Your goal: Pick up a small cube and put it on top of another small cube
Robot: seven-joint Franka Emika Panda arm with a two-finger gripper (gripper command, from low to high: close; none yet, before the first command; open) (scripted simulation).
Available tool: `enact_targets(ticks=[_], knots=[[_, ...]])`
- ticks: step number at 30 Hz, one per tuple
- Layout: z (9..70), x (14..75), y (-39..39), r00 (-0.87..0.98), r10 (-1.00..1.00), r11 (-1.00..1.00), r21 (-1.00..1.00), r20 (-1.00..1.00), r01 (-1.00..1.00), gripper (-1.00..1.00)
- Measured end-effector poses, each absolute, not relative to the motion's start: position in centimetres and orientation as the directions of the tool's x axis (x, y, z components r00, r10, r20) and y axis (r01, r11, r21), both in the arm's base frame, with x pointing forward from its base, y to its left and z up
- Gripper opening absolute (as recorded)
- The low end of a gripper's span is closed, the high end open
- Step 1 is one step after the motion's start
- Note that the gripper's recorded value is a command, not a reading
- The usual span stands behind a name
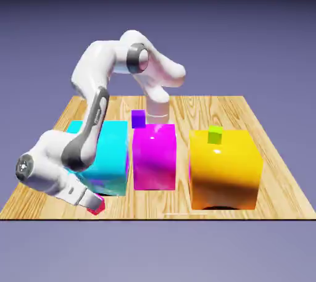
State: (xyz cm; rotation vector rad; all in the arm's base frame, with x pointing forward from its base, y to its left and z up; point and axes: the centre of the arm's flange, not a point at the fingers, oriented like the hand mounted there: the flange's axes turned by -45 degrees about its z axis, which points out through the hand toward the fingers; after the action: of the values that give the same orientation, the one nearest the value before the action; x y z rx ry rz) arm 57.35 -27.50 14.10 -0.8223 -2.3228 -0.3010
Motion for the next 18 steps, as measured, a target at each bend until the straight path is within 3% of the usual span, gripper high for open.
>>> enact_targets(ticks=[3, 4, 6, 10, 14, 18], knots=[[9.8, 55.4, -26.0, -0.594, 0.481, 0.777, 0.0, 0.645, 0.629, 0.0], [9.8, 55.4, -25.9, -0.594, 0.481, 0.777, 0.0, 0.645, 0.629, -1.0], [9.8, 55.4, -26.0, -0.594, 0.481, 0.777, 0.0, 0.645, 0.629, -1.0], [15.6, 57.9, -28.0, -0.594, 0.481, 0.778, -0.002, 0.645, 0.628, -1.0], [21.7, 63.2, -16.9, -0.748, 0.392, 0.851, 0.097, 0.536, 0.515, -1.0], [24.4, 63.6, -8.8, -0.872, 0.24, 0.963, 0.009, 0.426, 0.27, -1.0]])
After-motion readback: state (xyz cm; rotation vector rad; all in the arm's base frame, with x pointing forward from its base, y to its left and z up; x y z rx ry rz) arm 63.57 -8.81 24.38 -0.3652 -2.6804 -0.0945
